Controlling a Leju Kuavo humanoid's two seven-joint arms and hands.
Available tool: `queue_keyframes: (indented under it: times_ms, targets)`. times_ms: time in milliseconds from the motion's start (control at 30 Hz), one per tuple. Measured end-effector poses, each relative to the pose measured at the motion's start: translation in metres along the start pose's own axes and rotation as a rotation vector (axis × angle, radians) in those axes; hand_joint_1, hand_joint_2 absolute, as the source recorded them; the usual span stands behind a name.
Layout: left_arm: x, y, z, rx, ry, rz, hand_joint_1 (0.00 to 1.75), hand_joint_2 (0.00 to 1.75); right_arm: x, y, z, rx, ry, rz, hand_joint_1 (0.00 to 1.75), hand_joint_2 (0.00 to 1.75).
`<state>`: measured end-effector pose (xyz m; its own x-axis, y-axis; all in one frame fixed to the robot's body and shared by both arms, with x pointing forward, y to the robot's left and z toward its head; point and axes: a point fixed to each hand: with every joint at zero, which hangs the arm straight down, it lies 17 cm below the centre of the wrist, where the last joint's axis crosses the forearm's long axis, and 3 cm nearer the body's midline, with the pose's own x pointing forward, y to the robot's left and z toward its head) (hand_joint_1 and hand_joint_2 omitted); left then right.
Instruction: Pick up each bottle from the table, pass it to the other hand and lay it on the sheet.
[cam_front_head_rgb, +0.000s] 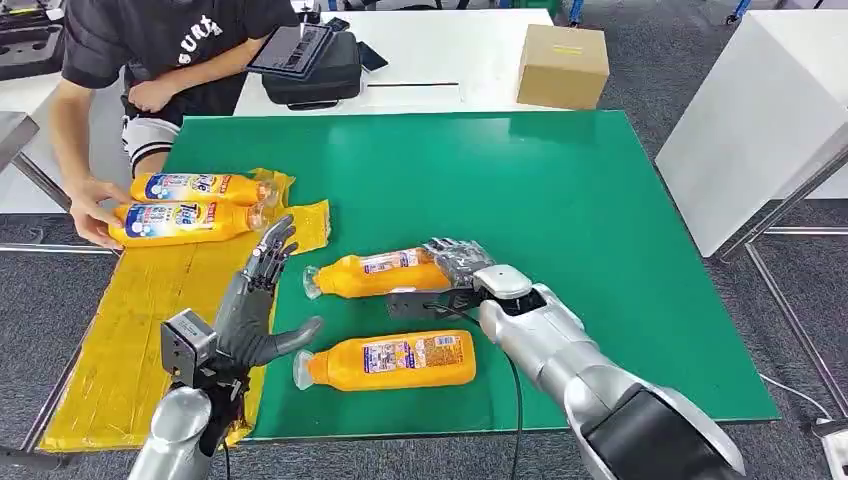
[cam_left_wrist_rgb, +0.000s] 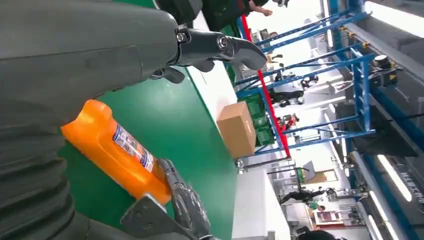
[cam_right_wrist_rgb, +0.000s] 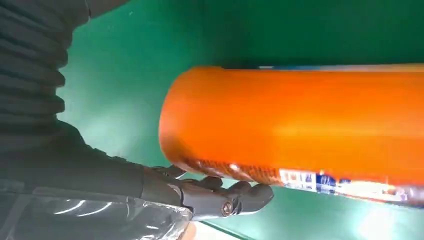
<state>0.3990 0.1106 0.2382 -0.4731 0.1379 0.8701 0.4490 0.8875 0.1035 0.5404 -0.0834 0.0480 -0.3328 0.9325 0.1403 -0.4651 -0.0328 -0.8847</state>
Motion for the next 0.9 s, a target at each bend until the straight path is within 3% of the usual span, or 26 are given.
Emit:
queue_keyframes:
  times_ms: [300, 333, 367, 400, 900]
  targets:
    - [0.003, 0.002, -0.001, 0.009, -0.014, -0.005, 0.00, 1.75, -0.013, 0.004, -0.002, -0.007, 0.044, 0.000, 0.02, 1.75]
    - [0.003, 0.002, -0.001, 0.009, -0.015, -0.005, 0.00, 1.75, -0.013, 0.003, -0.002, -0.023, 0.045, -0.007, 0.91, 1.75]
    - [0.003, 0.002, -0.002, 0.010, -0.016, -0.006, 0.00, 1.75, -0.013, 0.002, -0.002, -0.036, 0.044, -0.014, 1.64, 1.75]
    - [0.004, 0.003, -0.002, 0.011, -0.018, -0.007, 0.00, 1.75, -0.013, 0.002, -0.002, -0.051, 0.041, -0.021, 1.71, 1.75]
    - [0.009, 0.007, -0.002, 0.031, -0.041, -0.014, 0.00, 1.75, -0.015, 0.004, -0.002, -0.115, 0.039, -0.025, 1.75, 1.75]
